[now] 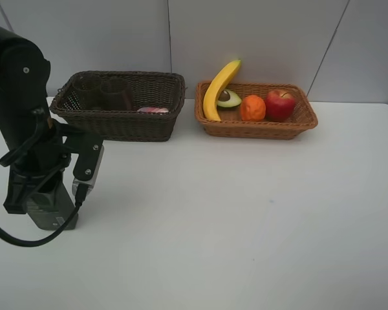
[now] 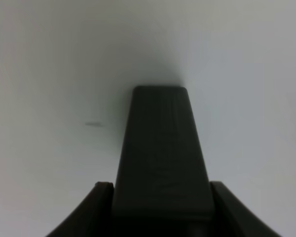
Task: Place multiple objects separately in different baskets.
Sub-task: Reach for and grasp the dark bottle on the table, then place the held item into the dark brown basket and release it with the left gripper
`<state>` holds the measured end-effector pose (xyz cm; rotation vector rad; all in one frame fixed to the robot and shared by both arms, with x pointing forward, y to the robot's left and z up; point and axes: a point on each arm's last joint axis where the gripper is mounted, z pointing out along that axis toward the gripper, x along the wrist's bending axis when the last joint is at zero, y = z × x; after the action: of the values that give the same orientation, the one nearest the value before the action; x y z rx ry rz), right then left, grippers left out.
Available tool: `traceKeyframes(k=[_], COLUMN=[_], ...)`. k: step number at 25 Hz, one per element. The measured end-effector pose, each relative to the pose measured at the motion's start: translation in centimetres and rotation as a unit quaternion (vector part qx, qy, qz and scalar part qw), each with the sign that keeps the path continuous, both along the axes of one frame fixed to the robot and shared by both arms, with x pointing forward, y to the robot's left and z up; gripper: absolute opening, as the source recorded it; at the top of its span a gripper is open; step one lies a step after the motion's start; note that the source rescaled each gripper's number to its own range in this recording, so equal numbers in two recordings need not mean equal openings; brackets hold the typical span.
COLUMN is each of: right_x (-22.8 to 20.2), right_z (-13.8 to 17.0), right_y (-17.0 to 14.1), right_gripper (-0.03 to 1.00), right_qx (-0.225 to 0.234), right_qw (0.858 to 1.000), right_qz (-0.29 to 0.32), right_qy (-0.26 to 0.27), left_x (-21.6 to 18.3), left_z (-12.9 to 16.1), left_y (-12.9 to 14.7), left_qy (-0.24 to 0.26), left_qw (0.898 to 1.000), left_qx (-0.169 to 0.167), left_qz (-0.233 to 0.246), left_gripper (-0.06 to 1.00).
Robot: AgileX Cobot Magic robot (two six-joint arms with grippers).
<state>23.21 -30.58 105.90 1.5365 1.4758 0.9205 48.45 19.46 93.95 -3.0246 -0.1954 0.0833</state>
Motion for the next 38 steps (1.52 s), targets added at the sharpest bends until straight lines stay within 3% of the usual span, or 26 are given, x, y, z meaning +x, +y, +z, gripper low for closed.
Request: traceKeyframes(k=[9, 25, 32, 38], right_x=[0.0, 0.0, 0.0, 0.0], right_z=[0.0, 0.0, 0.0, 0.0], right_y=[0.0, 0.0, 0.0, 0.0], right_gripper=[1.00, 1.00, 1.00, 1.00], right_qx=[0.000, 0.000, 0.000, 0.000], right_qw=[1.000, 1.000, 1.000, 1.000], right_qz=[0.000, 0.000, 0.000, 0.000], right_qy=[0.000, 0.000, 0.000, 0.000], left_x=[1.7, 5.4, 8.3, 10.6], left_z=[3.9, 10.9, 12.7, 12.7], left_y=[-0.7, -3.2, -4.5, -5.6], left_qy=[0.012, -0.098, -0.182, -0.272], left_qw=[1.000, 0.992, 0.975, 0.947], left_qx=[0.010, -0.081, -0.126, -0.170], left_qz=[0.008, 0.022, 0.019, 0.018], left_gripper=[0.52, 0.52, 0.52, 0.52])
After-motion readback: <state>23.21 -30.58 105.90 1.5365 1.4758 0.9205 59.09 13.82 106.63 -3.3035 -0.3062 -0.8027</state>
